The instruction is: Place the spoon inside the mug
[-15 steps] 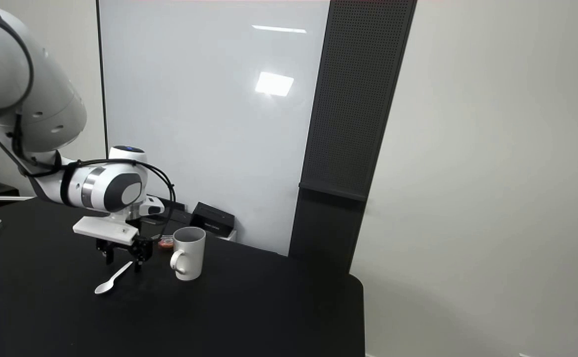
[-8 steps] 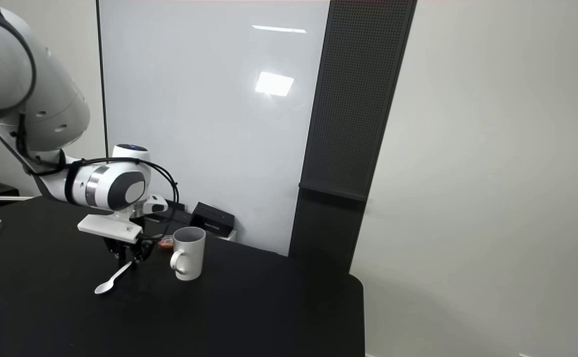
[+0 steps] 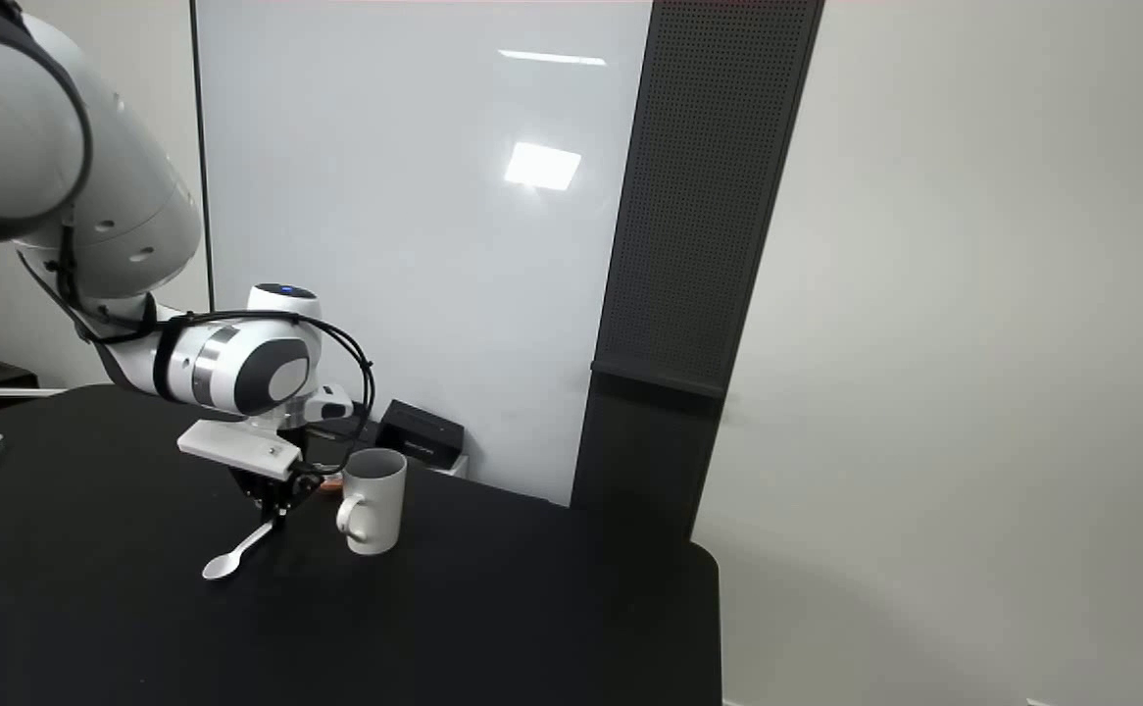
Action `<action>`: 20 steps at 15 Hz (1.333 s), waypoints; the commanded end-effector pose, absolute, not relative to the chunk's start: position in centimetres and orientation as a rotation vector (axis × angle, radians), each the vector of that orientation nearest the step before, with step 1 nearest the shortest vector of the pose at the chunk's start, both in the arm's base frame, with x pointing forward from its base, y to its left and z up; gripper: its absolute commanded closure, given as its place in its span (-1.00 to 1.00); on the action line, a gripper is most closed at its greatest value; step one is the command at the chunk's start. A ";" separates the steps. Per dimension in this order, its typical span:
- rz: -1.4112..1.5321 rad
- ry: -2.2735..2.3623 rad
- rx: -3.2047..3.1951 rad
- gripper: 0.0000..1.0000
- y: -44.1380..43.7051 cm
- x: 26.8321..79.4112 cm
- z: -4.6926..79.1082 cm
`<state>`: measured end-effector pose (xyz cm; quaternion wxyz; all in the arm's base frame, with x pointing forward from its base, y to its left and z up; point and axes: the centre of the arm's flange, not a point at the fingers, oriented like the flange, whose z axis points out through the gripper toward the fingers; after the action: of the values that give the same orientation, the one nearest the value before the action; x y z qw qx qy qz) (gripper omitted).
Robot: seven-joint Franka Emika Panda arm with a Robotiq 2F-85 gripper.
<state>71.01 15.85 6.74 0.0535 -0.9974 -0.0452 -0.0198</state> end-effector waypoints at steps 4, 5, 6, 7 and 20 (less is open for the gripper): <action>-0.101 -0.119 -3.017 0.93 16.7 72.2 10.2; -0.107 -0.131 -3.015 0.93 17.1 72.3 10.9; -0.118 -0.143 -3.017 0.93 17.5 72.4 11.9; -0.131 -0.155 -3.021 0.93 17.8 72.5 12.8; -0.486 -0.237 -3.070 0.93 14.4 72.3 25.7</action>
<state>74.47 16.10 23.52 0.0279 -0.9878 -0.0774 -0.1323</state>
